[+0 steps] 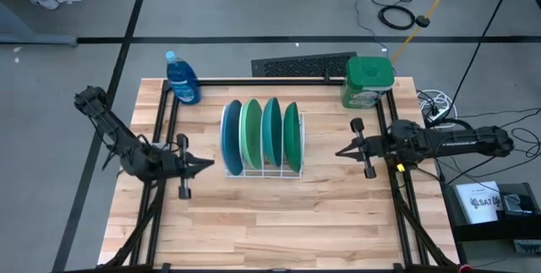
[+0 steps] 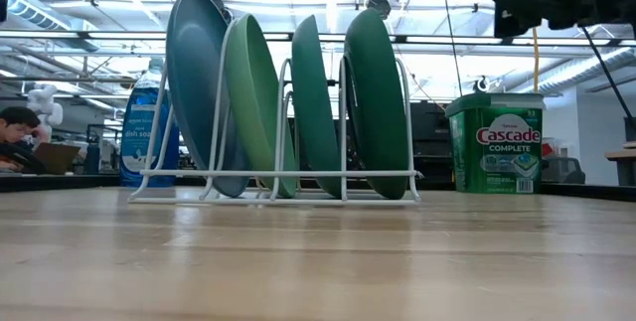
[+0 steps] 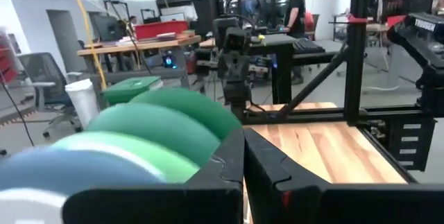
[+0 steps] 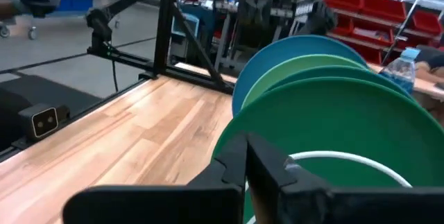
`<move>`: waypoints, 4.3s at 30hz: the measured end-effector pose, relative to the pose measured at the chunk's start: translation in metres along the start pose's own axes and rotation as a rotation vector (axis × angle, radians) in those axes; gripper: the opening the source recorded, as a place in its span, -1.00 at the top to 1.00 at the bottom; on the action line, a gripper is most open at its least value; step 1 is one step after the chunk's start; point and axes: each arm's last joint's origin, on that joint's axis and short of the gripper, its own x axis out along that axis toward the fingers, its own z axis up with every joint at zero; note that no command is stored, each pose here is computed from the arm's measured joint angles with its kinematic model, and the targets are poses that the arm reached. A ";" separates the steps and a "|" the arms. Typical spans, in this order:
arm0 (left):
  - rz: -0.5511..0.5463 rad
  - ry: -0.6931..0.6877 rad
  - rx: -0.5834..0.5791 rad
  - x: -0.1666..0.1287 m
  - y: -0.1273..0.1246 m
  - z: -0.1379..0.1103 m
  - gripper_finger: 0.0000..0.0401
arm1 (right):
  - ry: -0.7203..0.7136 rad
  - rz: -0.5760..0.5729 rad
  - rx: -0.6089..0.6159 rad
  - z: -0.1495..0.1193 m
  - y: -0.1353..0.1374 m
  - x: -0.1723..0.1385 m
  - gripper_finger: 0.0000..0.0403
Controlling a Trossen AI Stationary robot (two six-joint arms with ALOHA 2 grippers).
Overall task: Sort dishes
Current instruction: Return to Home Position
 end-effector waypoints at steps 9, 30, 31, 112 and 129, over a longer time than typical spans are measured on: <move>0.033 -0.016 -0.046 -0.018 0.017 -0.033 0.99 | -0.075 -0.033 -0.006 -0.005 0.006 -0.027 1.00; 0.053 -0.008 -0.126 -0.030 0.035 -0.086 1.00 | -0.126 -0.054 -0.013 -0.024 0.013 -0.041 1.00; 0.045 -0.013 -0.128 -0.029 0.036 -0.086 1.00 | -0.118 -0.050 -0.010 -0.027 0.013 -0.040 1.00; 0.106 -0.028 -0.093 -0.029 0.067 -0.092 1.00 | -0.068 -0.082 0.133 -0.056 0.016 -0.032 0.95; 0.106 -0.028 -0.093 -0.029 0.067 -0.092 1.00 | -0.067 -0.081 0.131 -0.056 0.016 -0.032 0.95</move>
